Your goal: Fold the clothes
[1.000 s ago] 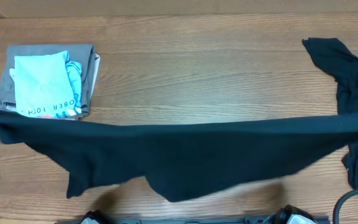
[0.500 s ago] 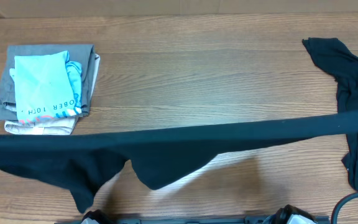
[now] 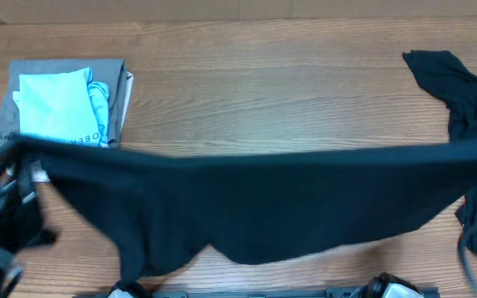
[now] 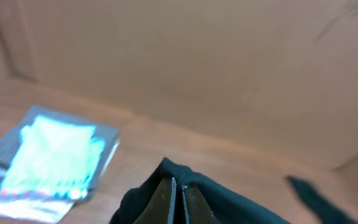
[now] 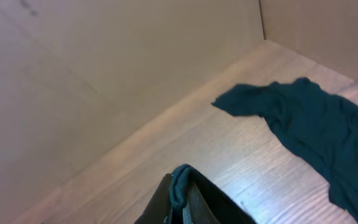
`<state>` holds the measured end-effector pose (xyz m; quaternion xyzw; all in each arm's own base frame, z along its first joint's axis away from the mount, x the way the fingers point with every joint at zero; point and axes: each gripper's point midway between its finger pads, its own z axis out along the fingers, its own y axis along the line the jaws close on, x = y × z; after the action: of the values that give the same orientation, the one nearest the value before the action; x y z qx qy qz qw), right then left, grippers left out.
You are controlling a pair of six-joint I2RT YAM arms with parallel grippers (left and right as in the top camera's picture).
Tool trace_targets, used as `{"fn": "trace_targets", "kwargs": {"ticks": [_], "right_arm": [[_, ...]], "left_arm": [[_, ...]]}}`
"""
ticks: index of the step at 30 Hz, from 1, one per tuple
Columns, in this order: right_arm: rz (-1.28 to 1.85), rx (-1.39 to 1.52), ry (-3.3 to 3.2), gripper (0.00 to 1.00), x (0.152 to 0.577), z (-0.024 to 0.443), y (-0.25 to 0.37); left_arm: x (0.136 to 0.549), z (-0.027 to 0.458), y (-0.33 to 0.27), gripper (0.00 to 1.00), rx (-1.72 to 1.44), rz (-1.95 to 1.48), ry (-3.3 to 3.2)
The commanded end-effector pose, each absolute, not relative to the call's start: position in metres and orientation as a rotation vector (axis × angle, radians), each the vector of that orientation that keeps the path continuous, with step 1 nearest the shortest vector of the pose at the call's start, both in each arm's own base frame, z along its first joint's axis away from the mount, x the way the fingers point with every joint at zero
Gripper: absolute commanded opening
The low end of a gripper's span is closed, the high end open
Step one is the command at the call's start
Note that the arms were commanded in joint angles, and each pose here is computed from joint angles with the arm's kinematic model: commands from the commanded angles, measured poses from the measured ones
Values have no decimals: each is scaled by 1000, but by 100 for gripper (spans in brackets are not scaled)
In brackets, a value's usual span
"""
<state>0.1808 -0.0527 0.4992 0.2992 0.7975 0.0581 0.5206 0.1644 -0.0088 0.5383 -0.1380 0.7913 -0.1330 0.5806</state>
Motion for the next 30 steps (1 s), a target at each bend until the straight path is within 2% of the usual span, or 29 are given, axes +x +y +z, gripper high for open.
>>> {"fn": "trace_targets", "kwargs": {"ticks": [1,11,17,24,28,30], "right_arm": [[99,804,2020,4,220,472,-81],[118,907,2249,4,281,407,-110],[135,962,2423,4,313,348,-122],[159,878,2534,4,381,286,-122],[170,831,2571,4,419,247,-119],[164,780,2580,4,433,236,-120]], "left_arm": [[203,517,-18,4,-416,-133,1911],[304,453,-63,4,-425,147,2113],[372,390,-69,4,-484,144,2303],[447,315,-79,4,-469,181,2425],[474,272,-82,4,-440,273,2480],[477,267,-75,4,-448,341,2466]]}}
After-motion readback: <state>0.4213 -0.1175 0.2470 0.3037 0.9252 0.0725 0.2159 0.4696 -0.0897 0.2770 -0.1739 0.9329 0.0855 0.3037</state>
